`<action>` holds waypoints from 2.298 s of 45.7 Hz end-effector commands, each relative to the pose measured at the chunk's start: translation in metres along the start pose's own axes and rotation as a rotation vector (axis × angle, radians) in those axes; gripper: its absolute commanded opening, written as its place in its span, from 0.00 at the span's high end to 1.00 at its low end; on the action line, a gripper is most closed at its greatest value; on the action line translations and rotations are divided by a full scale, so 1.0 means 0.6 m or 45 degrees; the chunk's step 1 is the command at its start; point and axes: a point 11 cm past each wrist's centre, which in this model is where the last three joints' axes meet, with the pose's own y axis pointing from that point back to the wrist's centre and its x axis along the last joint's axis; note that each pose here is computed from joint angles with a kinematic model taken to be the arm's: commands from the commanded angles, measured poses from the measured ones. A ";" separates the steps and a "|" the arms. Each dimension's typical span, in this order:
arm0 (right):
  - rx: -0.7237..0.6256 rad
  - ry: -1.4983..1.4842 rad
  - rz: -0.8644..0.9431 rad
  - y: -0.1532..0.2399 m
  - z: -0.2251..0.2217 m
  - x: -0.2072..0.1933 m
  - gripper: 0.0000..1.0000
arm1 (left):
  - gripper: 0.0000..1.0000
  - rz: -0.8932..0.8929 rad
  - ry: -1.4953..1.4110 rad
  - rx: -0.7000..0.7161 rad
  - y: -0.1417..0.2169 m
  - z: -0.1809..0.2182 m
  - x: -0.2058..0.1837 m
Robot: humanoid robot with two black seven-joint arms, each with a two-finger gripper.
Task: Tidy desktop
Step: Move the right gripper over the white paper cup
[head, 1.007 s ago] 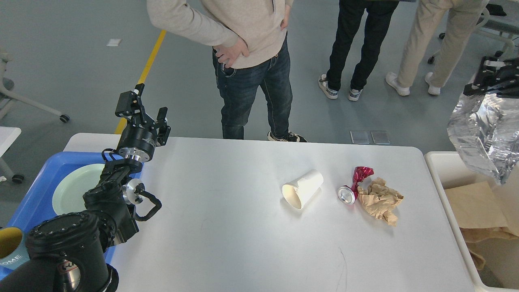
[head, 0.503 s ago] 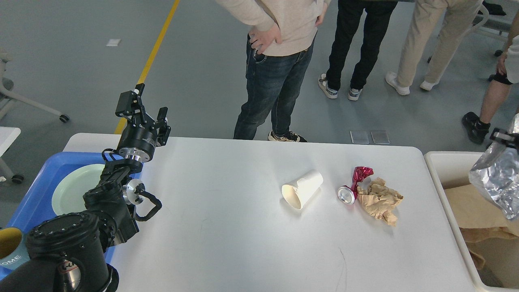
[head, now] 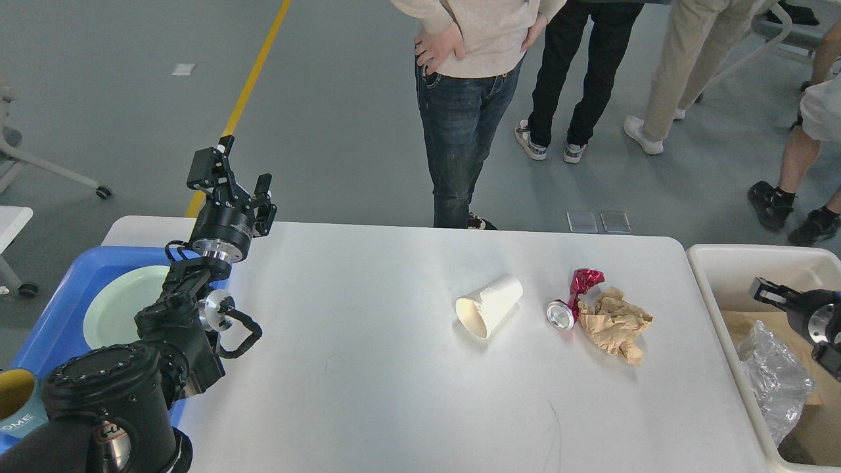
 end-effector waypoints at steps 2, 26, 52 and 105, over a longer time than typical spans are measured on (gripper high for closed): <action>0.148 -0.044 -0.040 0.004 -0.092 0.058 0.00 | 0.03 0.001 0.001 -0.001 0.000 0.000 0.000; 0.502 0.344 -0.532 0.151 -0.424 0.194 0.00 | 0.03 0.000 0.000 0.000 0.000 0.000 0.000; 0.702 0.044 -1.057 0.215 -0.554 0.055 0.02 | 0.03 0.000 0.000 0.000 0.000 0.000 0.000; 0.453 -0.432 -0.595 0.088 -0.573 -0.184 0.04 | 0.04 0.000 0.000 0.000 0.000 0.000 0.000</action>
